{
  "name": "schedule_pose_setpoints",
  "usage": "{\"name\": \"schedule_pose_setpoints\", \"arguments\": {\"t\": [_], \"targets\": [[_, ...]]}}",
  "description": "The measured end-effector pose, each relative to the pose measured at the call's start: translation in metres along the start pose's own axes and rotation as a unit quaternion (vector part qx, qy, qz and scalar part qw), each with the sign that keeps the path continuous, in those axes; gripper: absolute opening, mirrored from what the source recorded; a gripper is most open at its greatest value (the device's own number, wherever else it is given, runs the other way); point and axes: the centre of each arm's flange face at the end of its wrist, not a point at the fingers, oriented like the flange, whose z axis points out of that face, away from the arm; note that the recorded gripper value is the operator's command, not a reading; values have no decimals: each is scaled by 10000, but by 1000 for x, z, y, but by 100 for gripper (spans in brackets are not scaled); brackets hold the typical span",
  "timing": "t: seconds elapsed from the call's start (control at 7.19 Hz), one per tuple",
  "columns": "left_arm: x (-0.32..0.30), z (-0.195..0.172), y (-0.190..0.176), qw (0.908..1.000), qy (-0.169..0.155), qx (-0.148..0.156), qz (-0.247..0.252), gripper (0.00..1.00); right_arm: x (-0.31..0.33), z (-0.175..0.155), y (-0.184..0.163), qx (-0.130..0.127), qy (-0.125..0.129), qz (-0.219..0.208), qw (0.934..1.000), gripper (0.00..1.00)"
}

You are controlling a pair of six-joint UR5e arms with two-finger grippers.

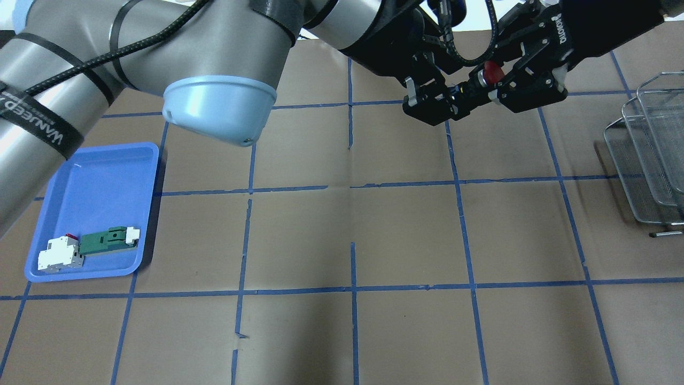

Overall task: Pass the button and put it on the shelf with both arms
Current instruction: 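Grasp the red button with the right gripper while the left gripper releases and withdraws, then carry the red button with the right gripper over the mesh basket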

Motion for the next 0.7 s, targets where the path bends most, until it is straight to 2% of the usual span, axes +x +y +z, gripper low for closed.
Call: {"name": "schedule_pose_setpoints", "arguments": {"t": [0.14,0.28,0.42,0.56,0.7], "targets": [[2,-6,2,9998,-21,-118,-128,100,1,1,2,-8,-11,26,10000,0],[6,-13,9,9977,-6,-495,-453,100,4,1,10,-182,-35,131,9997,0],[14,-21,19,9901,56,-1043,-932,100,14,-1,30,-573,-40,344,9978,0],[22,-27,32,9776,86,-1549,-1422,100,36,-6,67,-999,-20,635,9930,0],[25,-31,45,9615,16,-1942,-1944,100,61,-18,120,-1486,24,979,9840,0]]}}
